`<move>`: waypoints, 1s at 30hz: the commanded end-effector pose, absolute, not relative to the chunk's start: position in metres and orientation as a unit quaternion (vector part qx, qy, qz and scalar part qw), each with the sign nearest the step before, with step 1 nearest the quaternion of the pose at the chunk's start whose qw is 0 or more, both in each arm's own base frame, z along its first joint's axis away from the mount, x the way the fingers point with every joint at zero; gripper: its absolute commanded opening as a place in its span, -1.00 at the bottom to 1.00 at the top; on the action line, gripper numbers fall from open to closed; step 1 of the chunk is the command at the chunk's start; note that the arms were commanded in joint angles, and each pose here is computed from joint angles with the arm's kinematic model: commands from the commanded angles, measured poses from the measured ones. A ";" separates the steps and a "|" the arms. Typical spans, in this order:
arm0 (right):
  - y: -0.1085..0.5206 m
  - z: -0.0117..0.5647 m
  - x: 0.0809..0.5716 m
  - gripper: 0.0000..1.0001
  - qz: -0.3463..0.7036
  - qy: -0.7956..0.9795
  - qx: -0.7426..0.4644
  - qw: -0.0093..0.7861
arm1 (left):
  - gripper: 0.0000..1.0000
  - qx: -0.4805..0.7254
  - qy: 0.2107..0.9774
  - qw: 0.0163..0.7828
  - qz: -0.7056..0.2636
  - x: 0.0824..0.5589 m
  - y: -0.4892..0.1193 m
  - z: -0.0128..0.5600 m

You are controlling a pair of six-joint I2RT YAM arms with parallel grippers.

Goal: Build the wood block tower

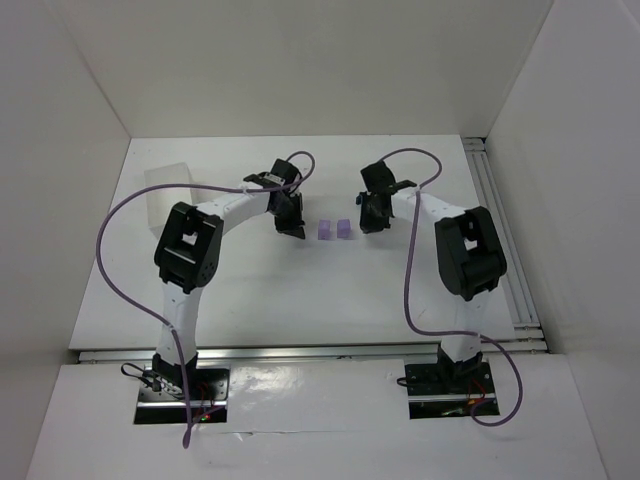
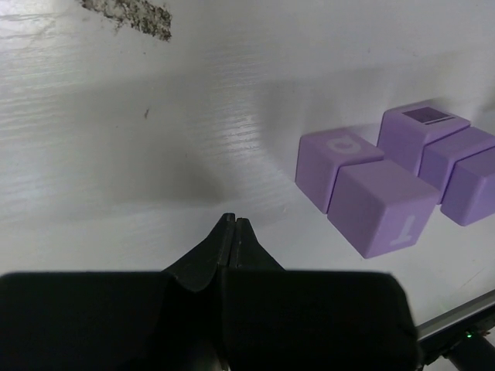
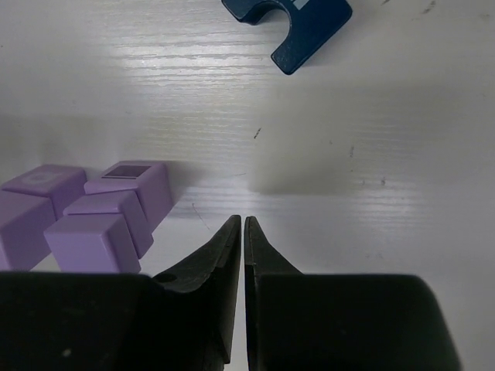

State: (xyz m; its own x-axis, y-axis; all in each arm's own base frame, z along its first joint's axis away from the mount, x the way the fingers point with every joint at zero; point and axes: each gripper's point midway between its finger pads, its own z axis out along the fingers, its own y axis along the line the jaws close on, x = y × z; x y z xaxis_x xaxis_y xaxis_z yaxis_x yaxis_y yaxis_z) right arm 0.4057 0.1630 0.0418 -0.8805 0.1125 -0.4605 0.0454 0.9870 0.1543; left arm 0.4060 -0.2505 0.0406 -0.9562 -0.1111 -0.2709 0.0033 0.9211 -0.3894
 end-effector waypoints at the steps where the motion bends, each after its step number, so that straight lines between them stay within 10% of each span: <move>1: 0.177 0.042 0.414 -0.75 0.096 0.963 0.032 0.250 | -1.00 0.004 0.962 0.163 -0.221 0.418 -0.263 0.047; 30: 0.206 0.032 0.428 -0.75 0.123 0.963 0.007 0.240 | -1.00 0.037 0.953 0.162 -0.252 0.432 -0.291 0.026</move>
